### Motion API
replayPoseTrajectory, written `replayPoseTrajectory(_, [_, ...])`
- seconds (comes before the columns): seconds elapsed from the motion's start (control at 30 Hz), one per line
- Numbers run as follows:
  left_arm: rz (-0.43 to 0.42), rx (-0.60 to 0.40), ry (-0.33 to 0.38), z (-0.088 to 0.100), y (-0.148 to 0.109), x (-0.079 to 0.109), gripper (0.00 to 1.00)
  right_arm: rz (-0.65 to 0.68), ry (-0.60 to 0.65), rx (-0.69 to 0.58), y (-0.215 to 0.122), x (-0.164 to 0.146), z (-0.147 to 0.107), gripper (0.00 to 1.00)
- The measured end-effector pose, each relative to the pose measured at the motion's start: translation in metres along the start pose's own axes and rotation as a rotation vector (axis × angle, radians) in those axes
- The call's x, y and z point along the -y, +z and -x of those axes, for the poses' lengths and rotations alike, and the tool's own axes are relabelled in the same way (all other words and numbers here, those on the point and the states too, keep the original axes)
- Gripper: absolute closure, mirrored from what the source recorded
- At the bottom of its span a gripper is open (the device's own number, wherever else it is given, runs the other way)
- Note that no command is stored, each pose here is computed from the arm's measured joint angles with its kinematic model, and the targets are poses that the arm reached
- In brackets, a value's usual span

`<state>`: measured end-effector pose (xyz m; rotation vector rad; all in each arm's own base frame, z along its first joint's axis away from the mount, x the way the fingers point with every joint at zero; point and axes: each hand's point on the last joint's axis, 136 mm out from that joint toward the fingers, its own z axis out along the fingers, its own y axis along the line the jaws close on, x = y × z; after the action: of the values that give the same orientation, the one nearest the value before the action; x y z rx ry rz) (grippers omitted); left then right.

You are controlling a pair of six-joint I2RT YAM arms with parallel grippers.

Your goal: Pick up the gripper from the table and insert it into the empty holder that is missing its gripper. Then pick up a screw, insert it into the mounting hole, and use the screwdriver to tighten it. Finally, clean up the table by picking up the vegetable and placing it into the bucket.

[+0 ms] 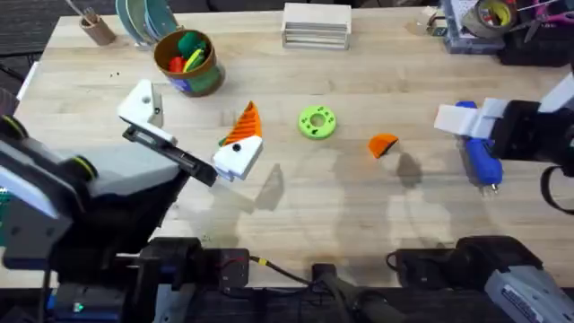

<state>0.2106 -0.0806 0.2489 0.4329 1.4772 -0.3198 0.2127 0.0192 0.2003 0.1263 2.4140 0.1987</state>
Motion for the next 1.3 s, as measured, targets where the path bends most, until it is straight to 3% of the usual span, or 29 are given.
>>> replayPoseTrajectory(0.33, [-0.005, 0.027, 0.014, -0.019, 0.002, 0.001, 0.008, 0.0, 0.0, 0.0, 0.0, 0.0, 0.0, 0.072])
replayPoseTrajectory(0.7, [-0.02, 0.027, 0.014, -0.021, 0.003, 0.004, 0.008, 0.0, 0.0, 0.0, 0.0, 0.0, 0.0, 0.072])
replayPoseTrajectory(1.03, [-0.066, 0.036, 0.018, -0.056, 0.011, 0.01, 0.008, 0.0, 0.0, 0.0, 0.0, 0.0, 0.0, 0.072])
replayPoseTrajectory(1.3, [-0.086, 0.018, 0.007, -0.061, 0.011, 0.013, 0.008, 0.0, 0.0, 0.0, 0.0, 0.0, 0.0, 0.072])
